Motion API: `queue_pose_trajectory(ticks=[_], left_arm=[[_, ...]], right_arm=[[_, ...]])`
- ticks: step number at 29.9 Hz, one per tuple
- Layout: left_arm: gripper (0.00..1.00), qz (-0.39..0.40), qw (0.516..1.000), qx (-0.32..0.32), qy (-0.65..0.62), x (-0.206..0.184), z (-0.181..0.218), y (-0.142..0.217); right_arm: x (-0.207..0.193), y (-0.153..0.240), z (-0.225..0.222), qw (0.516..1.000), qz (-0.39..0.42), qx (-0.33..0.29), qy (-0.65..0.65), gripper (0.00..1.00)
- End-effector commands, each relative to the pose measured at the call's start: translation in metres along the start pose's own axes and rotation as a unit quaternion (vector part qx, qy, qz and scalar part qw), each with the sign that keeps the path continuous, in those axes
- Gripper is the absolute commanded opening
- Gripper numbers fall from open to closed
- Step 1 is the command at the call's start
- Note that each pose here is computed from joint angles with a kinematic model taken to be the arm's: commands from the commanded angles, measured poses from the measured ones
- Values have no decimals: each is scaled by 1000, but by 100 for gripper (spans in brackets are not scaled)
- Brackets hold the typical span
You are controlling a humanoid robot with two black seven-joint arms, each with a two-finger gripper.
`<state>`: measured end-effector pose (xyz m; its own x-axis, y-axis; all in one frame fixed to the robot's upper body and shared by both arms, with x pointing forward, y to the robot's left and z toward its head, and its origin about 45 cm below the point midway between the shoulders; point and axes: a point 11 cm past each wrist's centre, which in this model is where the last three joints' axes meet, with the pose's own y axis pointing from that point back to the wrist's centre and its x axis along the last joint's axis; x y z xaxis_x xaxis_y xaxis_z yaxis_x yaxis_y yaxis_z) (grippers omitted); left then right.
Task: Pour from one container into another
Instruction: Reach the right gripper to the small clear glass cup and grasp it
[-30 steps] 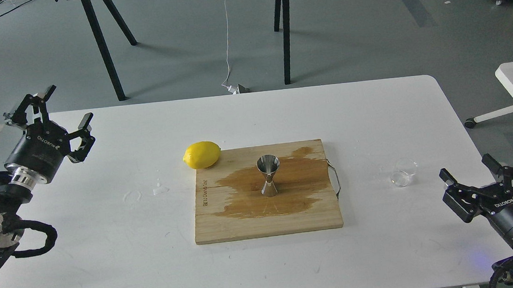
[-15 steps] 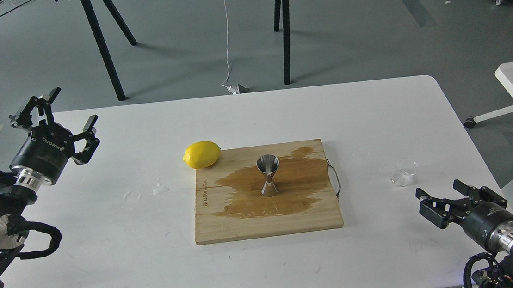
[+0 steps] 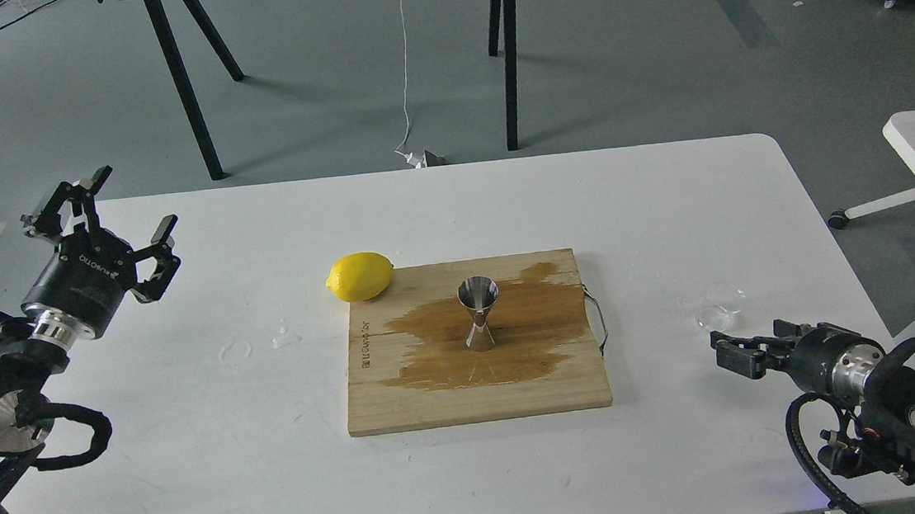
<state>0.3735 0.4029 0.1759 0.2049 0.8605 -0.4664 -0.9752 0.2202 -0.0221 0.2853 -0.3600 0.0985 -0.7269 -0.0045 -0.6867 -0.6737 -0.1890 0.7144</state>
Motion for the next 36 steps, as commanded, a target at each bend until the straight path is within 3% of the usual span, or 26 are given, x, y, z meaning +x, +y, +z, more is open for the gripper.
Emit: queue_pose_trajectory(ticks=[1,6,29,36], left_arm=[[91,0,1000,0,0,0,0,0],[92,0,1000,0,1,0,-1,0],[92,8,1000,8,1,5,-7,8],[92,8,1000,9,1,5,-8,8]], right_arm=[[-12,-6,-1,1000,-3,3,4,97],[-27,-15,0,1000,-6,8,26,97],[-14,-52,12,999,38,11,29,95],[-12,-53,12,999,42,13,32,87]])
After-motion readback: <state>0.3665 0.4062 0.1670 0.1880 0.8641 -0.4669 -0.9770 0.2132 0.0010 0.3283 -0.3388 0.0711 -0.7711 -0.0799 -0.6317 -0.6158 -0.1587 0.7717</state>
